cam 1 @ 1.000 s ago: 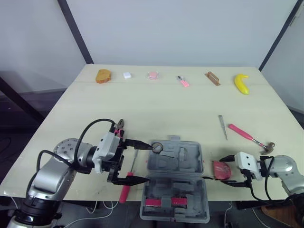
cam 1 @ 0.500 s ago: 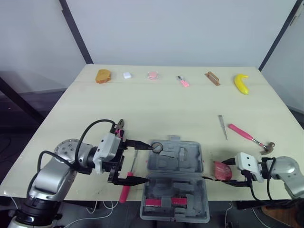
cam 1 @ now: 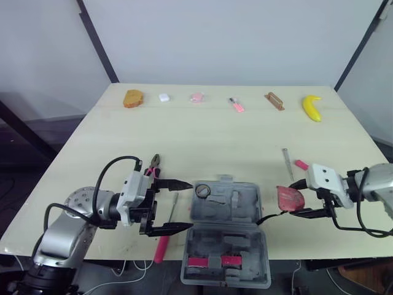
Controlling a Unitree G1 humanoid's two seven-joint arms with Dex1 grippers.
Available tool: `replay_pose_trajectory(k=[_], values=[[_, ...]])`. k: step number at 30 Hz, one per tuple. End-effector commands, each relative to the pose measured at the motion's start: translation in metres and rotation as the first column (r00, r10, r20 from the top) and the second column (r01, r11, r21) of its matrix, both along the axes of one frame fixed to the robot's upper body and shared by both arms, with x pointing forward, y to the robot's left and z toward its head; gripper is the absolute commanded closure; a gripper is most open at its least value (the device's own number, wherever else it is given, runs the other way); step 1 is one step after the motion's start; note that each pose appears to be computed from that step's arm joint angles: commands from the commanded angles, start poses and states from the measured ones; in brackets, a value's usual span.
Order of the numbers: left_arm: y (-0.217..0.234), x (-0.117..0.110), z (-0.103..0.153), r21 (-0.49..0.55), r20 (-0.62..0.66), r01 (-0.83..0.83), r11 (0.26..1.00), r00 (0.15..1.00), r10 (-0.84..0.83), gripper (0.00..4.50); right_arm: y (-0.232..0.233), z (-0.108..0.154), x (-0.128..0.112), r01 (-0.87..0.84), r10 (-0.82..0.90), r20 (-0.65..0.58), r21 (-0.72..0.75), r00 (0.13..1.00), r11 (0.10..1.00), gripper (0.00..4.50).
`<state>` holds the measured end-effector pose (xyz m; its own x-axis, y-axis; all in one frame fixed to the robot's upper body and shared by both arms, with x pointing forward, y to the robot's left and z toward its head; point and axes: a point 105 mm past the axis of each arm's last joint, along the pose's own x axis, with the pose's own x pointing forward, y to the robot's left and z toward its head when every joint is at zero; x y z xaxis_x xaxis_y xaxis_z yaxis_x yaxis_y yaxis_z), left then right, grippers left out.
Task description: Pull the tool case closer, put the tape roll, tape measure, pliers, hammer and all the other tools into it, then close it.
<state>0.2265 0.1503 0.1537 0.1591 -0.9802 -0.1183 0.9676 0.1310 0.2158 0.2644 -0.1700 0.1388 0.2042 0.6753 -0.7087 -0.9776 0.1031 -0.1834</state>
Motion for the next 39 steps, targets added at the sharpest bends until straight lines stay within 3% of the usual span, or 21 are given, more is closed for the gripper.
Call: replay_pose_trajectory(k=[1,12,27,39], values=[[0.004,0.0,0.007,-0.021,0.036,-0.049,0.999,0.998,0.05,0.0,0.013,0.002,0.008,-0.012,0.015,0.025,-0.123,1.0,0.992,1.59],[0.018,0.003,0.007,-0.046,0.029,-0.153,0.987,0.988,0.154,0.0,0.066,-0.011,0.04,-0.029,0.063,0.081,-0.367,0.995,0.93,1.59],[0.025,0.0,0.005,-0.001,0.031,-0.169,0.986,0.985,0.169,0.0,0.098,-0.042,0.05,-0.026,0.071,0.083,-0.456,0.994,0.89,1.59],[0.024,-0.008,0.001,-0.001,0.015,-0.165,0.986,0.986,0.165,0.0,0.095,-0.059,0.057,-0.008,0.046,0.068,-0.475,0.997,0.88,1.59]])
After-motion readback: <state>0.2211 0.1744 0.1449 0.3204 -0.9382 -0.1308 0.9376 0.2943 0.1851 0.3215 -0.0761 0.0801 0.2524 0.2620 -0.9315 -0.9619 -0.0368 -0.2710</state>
